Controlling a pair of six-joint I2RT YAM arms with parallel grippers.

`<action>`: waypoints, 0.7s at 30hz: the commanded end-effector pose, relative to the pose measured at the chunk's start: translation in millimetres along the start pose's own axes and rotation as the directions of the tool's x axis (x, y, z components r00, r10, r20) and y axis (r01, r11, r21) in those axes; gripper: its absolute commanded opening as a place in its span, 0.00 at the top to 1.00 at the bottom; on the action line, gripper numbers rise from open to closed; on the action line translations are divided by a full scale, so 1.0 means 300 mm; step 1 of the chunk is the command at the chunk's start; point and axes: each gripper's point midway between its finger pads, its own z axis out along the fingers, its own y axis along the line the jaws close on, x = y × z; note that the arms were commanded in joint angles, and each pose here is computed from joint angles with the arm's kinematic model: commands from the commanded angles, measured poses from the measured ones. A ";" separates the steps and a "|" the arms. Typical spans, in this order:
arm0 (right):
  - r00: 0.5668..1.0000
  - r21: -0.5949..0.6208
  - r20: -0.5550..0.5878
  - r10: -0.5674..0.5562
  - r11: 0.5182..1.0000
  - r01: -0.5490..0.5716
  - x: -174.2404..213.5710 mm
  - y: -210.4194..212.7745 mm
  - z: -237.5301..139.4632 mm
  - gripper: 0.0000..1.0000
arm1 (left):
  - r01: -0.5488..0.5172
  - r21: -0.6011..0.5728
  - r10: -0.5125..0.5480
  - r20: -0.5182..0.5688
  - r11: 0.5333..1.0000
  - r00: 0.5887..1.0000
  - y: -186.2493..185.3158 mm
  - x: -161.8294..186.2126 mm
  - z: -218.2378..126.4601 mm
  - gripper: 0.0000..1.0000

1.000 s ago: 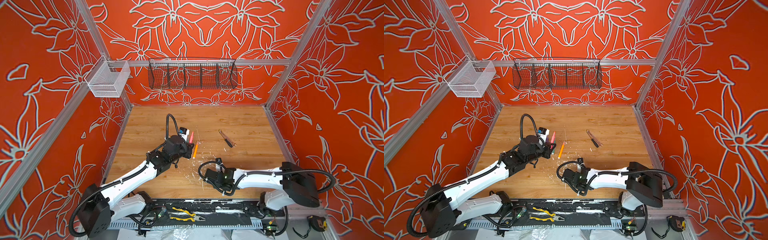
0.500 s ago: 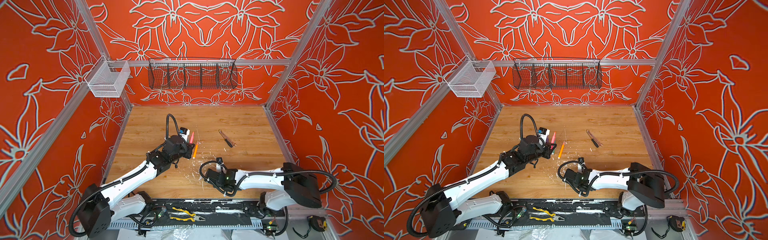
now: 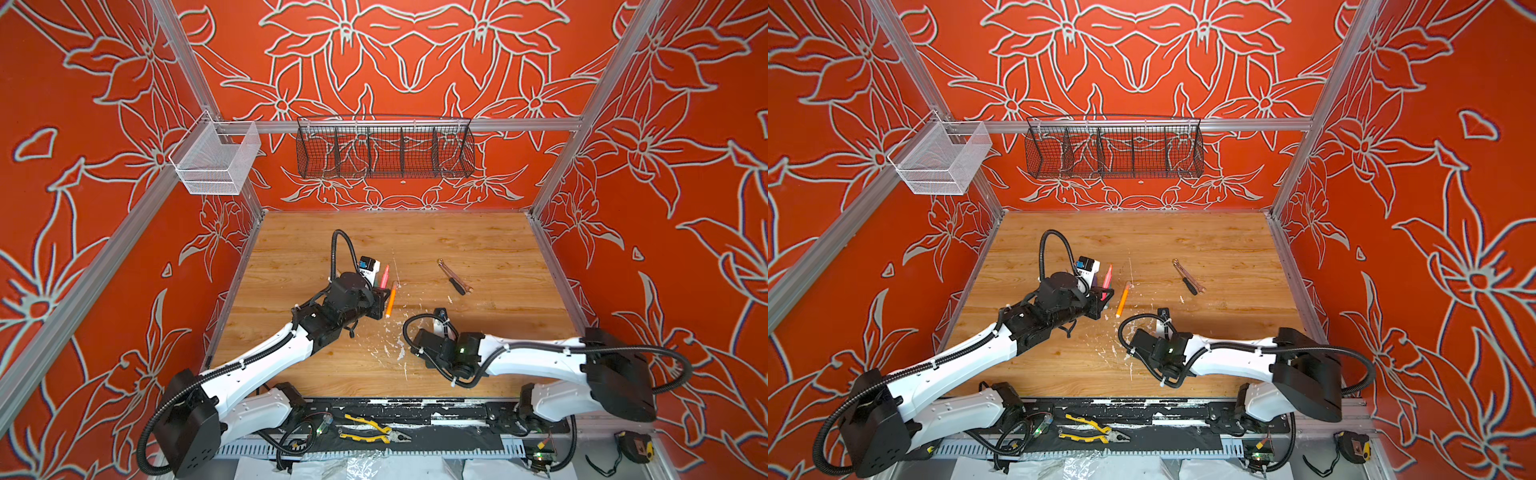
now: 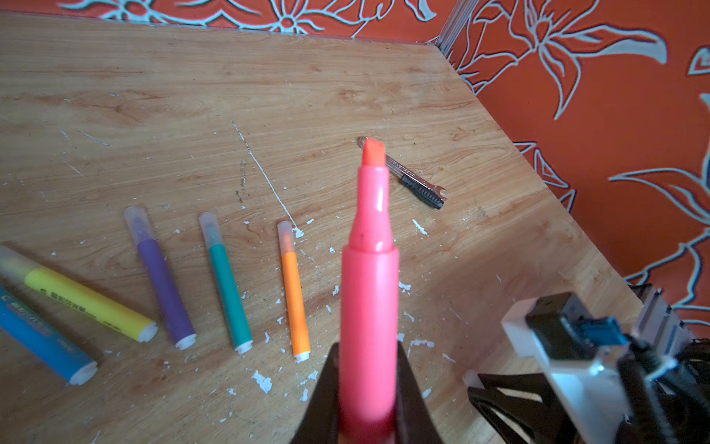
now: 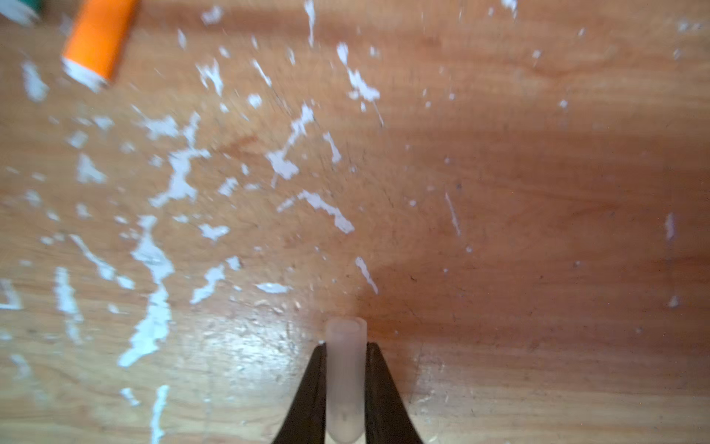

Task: Insert the pens into the pen caps
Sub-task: 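Lift the cap with the right gripper toward the pink marker tip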

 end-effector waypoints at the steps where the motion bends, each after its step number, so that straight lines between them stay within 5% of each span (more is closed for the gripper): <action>1: 0.984 -0.093 0.158 0.077 0.994 -0.063 -0.195 0.032 -0.130 0.92 | -0.019 0.077 0.015 0.045 0.997 0.999 -0.047 -0.030 -0.021 1.00; 12: 0.823 -0.464 0.451 0.345 0.878 -0.114 -0.602 0.144 -0.473 0.99 | -0.074 0.260 0.048 0.104 0.963 0.993 -0.154 -0.041 -0.087 1.00; 21: 0.747 -0.604 0.488 0.451 0.792 -0.084 -0.754 0.335 -0.522 1.00 | -0.093 0.317 0.062 0.109 0.944 0.992 -0.196 -0.040 -0.099 1.00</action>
